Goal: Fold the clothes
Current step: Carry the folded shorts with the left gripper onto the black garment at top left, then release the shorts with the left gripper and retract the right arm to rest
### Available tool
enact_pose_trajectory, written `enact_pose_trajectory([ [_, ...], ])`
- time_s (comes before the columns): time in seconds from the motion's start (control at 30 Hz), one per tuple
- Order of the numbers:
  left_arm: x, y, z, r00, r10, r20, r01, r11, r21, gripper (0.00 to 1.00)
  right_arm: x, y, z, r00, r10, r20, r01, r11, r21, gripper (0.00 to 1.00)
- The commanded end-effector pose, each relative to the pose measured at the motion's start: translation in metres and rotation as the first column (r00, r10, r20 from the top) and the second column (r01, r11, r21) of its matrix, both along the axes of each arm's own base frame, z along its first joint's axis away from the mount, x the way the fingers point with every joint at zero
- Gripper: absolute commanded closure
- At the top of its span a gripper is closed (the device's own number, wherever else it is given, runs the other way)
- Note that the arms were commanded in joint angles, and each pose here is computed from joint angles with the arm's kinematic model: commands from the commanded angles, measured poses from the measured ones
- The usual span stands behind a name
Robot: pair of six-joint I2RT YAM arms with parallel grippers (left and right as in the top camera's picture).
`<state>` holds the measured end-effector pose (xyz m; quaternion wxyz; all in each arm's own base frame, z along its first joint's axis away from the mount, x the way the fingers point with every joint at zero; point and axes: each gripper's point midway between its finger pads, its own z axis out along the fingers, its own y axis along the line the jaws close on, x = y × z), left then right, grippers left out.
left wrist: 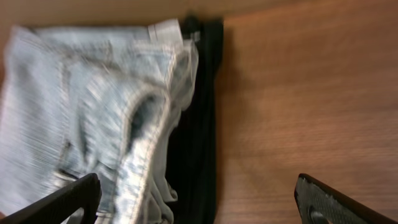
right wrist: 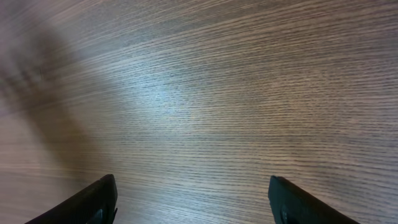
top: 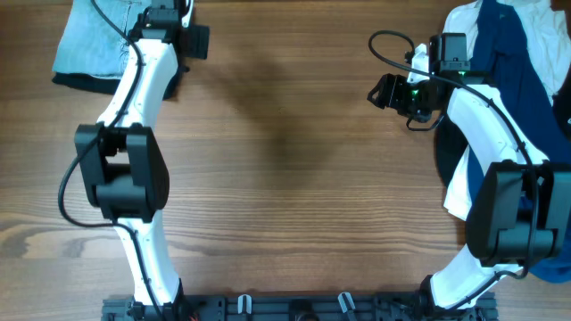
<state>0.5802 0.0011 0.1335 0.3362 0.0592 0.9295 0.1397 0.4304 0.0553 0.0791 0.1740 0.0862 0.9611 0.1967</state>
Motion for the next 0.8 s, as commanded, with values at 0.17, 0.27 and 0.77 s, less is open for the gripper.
enact_pose_trajectory([
  [0.17, 0.048, 0.075, 0.053, 0.938, 0.172, 0.303, -0.08, 0.953, -0.292, 0.0, 0.0, -0.012, -0.011, 1.0, 0.003, -0.01, -0.003, 0.997, -0.076, 0.2],
  [0.27, 0.062, 0.091, 0.002, 0.942, 0.192, 0.276, -0.107, 0.949, -0.296, 0.0, 0.0, -0.012, -0.011, 1.0, -0.002, -0.012, 0.001, 0.997, -0.075, 0.18],
  [0.77, 0.016, 0.019, 0.13, 0.937, 0.001, 0.348, 0.148, 0.905, -0.4, 0.0, 0.042, -0.028, 0.157, 0.925, 0.036, 0.379, 0.041, 0.98, -0.194, 0.0],
])
